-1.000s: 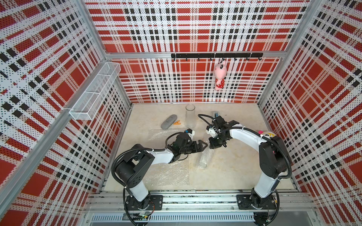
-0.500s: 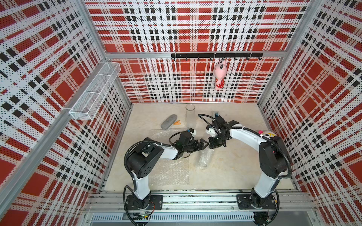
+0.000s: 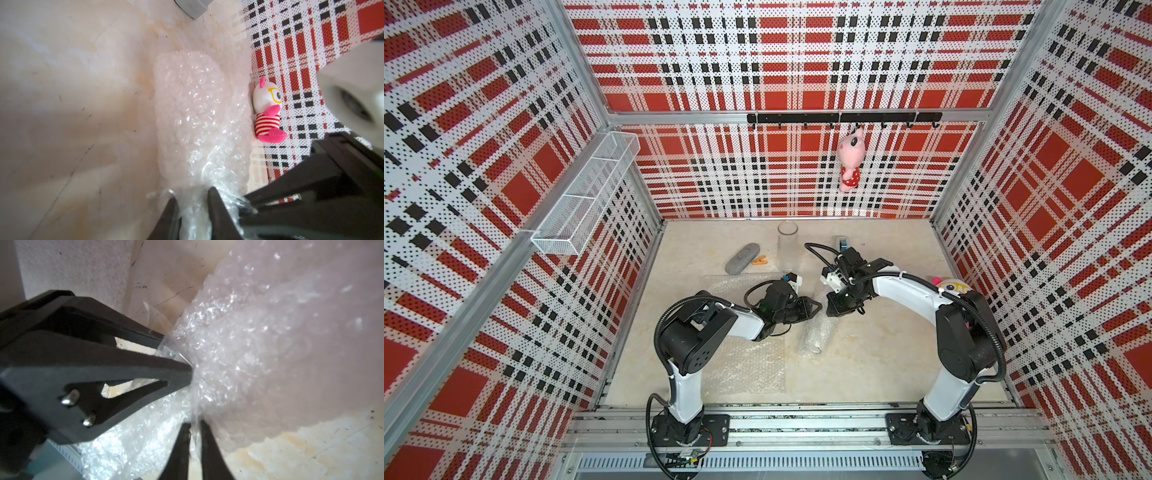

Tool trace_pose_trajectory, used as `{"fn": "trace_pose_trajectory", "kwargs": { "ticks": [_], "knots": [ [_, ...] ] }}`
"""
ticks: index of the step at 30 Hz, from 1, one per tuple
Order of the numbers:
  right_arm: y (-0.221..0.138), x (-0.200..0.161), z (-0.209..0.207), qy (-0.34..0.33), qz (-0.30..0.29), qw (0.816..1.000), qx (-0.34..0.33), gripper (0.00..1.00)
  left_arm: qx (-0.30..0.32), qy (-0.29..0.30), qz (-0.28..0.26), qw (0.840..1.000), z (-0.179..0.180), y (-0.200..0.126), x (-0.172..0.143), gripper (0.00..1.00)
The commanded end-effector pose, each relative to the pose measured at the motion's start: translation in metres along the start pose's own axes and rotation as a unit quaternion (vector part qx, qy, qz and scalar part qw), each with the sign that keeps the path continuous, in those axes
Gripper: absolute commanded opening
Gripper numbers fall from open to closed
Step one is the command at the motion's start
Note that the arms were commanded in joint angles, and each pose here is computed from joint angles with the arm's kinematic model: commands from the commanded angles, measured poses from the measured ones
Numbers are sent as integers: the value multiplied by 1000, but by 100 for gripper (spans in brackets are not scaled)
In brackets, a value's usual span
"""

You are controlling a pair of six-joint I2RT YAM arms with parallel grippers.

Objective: Wrap vases in bubble wrap
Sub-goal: Stick the tape on the bubble wrap.

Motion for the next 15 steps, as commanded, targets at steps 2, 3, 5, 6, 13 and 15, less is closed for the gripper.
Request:
{"fn": "trace_pose_trajectory", "kwargs": {
  "ticks": [2, 3, 5, 6, 13, 15],
  "knots": [
    [-29, 10, 4, -3, -59, 998, 3, 39, 11, 2, 2, 1000, 3, -4, -10, 18],
    [-35, 12, 4, -1, -70, 998, 3, 43, 11, 2, 2, 1000, 2, -4, -11, 17],
    [-47, 13, 1, 9, -93, 996, -4, 53, 12, 2, 1, 1000, 1, -5, -12, 17],
    [-53, 14, -1, 16, -105, 994, -9, 56, 11, 2, -1, 1000, -1, -5, -12, 16],
    [-58, -10, -25, 122, -202, 971, 22, 83, 2, 6, -2, 1000, -13, -3, -15, 14],
    [-52, -16, -20, 142, -228, 961, 69, 92, -1, 7, -1, 1000, -16, -2, -16, 14]
  ]
}}
Point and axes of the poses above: each gripper's point midway between its finger pads, its own y axis out along the fingers, its own z axis along the line the jaws close on, x = y × z, the point moved 4 cm from there along -y, back along the fingers, and after that the axes turned 1 degree about y, right-handed, at the moved point
